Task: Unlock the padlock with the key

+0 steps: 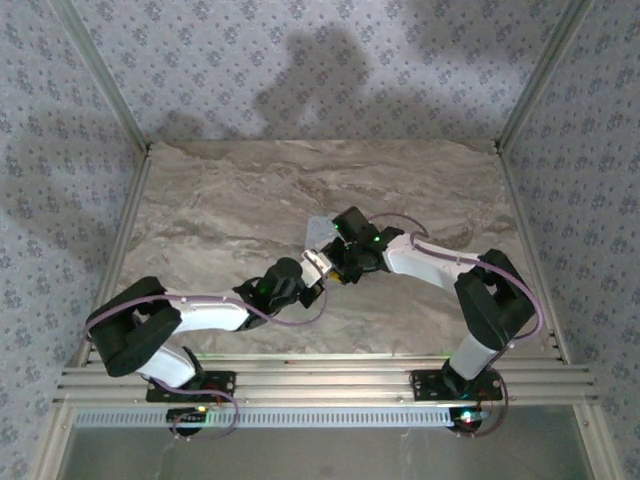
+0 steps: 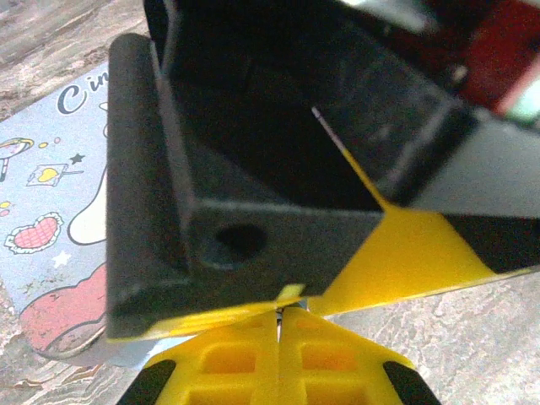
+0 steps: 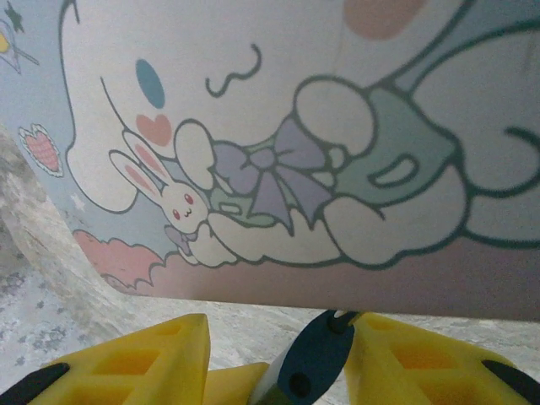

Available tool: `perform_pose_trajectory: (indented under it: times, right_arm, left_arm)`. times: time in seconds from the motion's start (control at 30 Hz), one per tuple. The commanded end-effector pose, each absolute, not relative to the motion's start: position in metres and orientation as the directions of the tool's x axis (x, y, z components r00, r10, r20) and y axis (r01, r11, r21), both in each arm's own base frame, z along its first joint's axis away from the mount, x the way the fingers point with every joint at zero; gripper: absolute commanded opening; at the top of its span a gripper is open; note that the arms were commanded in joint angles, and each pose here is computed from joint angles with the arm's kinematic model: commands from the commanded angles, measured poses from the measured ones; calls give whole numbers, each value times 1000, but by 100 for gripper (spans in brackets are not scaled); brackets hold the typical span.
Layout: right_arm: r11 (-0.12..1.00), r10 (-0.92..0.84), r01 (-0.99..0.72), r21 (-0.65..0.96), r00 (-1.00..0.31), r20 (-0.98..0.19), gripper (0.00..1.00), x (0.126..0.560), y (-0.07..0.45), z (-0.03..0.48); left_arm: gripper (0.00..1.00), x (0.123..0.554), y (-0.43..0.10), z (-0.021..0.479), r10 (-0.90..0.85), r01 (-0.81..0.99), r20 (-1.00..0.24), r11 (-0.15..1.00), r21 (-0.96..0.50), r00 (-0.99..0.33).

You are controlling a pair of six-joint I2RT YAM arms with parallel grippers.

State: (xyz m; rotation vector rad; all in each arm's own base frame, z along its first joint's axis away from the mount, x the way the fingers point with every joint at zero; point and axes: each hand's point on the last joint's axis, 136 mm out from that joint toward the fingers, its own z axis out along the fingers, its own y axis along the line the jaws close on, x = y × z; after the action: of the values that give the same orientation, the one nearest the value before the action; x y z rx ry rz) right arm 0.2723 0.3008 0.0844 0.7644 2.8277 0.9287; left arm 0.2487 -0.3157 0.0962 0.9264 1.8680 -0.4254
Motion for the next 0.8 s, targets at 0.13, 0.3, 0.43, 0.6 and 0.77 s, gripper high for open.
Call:
perform_pose_trajectory:
  times: [0.13,0.3,0.43,0.6,0.77]
  right_arm:
    - [689,534,504,521,-839,106,40,265,289,73]
    - [699,536,502,510,-839,91,21,265,286,72]
    - [716,535,497,491,-842,72,6,263,280,72]
    - [747,512,473,468,-857,48,0,260,275,71]
    - [804,442,399,440,-897,5,0,254,267,67]
  left_arm:
    - [0,260,-337,159,241,729,-964,680,83,-115]
    - [0,259,-336,154,256,730,-958,679,85,-127]
    - [0,258,-333,148,268,729,-953,680,81,-143]
    - [0,256,-332,142,275,733,-948,676,72,-161]
    - [19,251,-330,135,301,742,-933,668,61,-195]
